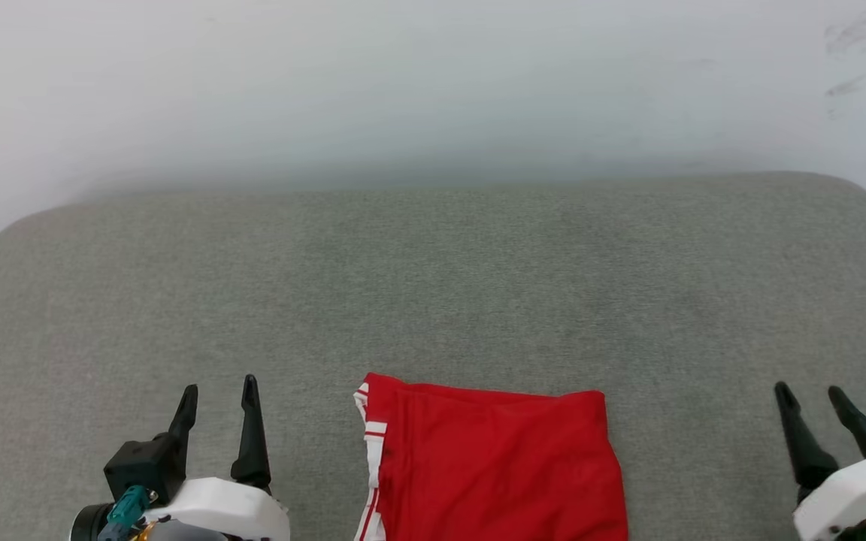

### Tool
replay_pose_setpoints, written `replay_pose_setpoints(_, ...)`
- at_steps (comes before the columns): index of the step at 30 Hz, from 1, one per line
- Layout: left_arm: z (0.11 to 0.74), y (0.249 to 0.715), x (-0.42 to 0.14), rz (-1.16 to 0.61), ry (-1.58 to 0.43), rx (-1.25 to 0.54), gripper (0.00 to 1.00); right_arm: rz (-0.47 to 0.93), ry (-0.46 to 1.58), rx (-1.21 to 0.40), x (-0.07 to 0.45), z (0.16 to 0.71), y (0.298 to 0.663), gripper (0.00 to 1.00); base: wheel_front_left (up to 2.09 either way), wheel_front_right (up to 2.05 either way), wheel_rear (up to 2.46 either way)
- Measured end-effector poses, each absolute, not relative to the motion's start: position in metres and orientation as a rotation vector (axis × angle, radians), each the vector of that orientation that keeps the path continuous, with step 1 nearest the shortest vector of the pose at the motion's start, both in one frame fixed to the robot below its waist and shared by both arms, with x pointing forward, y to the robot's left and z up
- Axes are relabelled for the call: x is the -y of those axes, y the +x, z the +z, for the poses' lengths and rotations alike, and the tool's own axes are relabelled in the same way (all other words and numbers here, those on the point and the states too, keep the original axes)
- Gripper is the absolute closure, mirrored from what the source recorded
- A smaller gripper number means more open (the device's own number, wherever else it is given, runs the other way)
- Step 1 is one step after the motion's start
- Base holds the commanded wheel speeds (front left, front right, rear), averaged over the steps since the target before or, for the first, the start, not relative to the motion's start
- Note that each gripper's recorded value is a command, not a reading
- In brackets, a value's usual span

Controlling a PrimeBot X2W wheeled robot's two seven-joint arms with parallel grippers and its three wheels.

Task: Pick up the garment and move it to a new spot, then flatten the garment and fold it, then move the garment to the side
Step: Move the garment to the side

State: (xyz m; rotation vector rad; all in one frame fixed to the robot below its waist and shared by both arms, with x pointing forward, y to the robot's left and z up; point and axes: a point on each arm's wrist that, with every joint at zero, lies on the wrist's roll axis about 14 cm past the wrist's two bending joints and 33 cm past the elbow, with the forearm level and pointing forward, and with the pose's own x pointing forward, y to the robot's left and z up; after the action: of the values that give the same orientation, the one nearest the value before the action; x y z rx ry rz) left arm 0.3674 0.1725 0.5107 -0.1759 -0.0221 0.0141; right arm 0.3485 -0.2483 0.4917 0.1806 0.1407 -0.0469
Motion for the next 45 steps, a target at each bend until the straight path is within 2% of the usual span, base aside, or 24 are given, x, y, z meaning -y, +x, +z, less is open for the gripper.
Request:
replay_pose_setpoints(8, 0.510, 0.365, -0.179, 0.037, -0.171, 0.032, 0.00, -0.008, 0.366, -0.483, 0.252, 0.434, 0.359, 0.00, 0.00, 0.00, 0.00)
replay_pose_setpoints(15, 0.504, 0.371, -0.185, 0.054, -0.169, 0.023, 0.00, 0.184, 0.648, -0.886, 0.167, 0.375, 0.343, 0.00, 0.00, 0.00, 0.00)
replay_pose_setpoints(21, 0.488, 0.372, -0.192, 0.073, -0.154, -0.022, 0.00, 0.315, 0.840, -0.974, 0.114, 0.375, 0.348, 0.00, 0.00, 0.00, 0.00)
replay_pose_setpoints(26, 0.483, 0.372, -0.193, 0.072, -0.148, -0.037, 0.00, 0.366, 0.896, -1.017, 0.091, 0.374, 0.343, 0.02, 0.00, 0.00, 0.00)
replay_pose_setpoints(27, 0.483, 0.372, -0.192, 0.068, -0.148, -0.037, 0.00, 0.369, 0.895, -1.021, 0.090, 0.373, 0.342, 0.58, 0.00, 0.00, 0.00)
replay_pose_setpoints(28, 0.483, 0.372, -0.191, 0.065, -0.147, -0.038, 0.00, 0.370, 0.890, -1.024, 0.090, 0.373, 0.341, 0.93, 0.00, 0.00, 0.00)
replay_pose_setpoints(29, 0.483, 0.373, -0.191, 0.062, -0.145, -0.038, 0.00, 0.371, 0.882, -1.020, 0.089, 0.373, 0.341, 1.00, 0.00, 0.00, 0.00)
replay_pose_setpoints(35, 0.489, 0.376, -0.185, 0.028, -0.133, -0.021, 0.00, 0.392, 0.805, -0.907, 0.097, 0.396, 0.354, 1.00, 0.00, 0.00, 0.00)
replay_pose_setpoints(45, 0.503, 0.383, -0.151, -0.069, -0.143, 0.017, 0.00, 0.306, 0.326, -0.811, 0.170, 0.406, 0.348, 1.00, 0.00, 0.00, 0.00)
